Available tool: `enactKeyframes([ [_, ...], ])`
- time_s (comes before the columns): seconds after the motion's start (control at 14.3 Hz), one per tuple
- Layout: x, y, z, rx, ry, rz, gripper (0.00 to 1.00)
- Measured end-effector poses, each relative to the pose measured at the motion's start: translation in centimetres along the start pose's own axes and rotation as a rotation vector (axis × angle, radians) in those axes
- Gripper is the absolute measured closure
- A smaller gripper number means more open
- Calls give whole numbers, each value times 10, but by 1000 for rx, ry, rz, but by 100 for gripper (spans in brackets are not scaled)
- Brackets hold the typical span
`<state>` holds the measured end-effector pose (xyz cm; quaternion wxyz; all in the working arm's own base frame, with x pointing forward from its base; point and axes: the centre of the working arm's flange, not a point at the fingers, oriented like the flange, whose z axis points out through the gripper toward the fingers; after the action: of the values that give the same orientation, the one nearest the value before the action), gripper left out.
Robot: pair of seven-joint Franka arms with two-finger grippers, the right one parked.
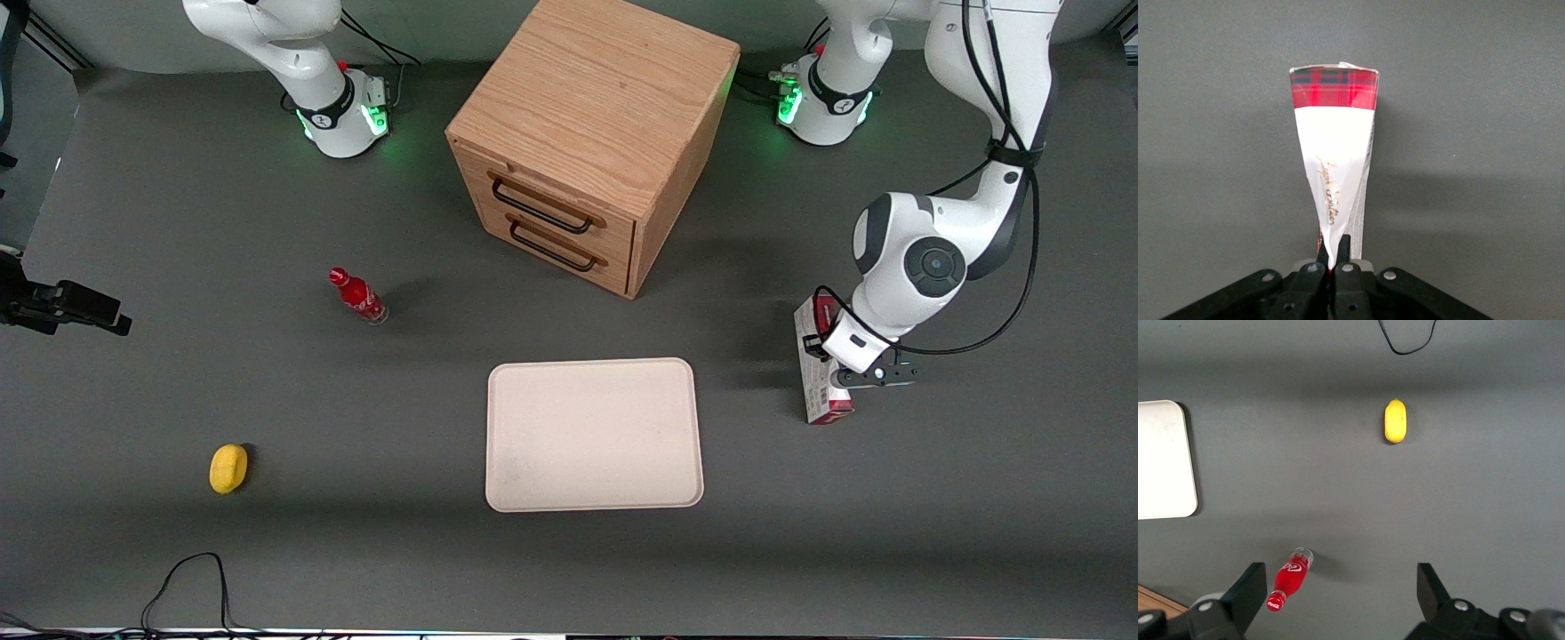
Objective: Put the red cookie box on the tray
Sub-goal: 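Lift the red cookie box upright with the left gripper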
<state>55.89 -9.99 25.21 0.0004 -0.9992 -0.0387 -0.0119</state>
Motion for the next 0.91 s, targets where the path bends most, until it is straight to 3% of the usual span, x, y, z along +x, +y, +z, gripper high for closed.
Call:
enactKeyframes([
  [0.28, 12, 2, -30, 13, -49, -4, 98],
  [0.63, 42, 0, -186, 72, -121, -39, 98],
  [0.91, 46, -8, -308, 81, -123, -72, 98],
])
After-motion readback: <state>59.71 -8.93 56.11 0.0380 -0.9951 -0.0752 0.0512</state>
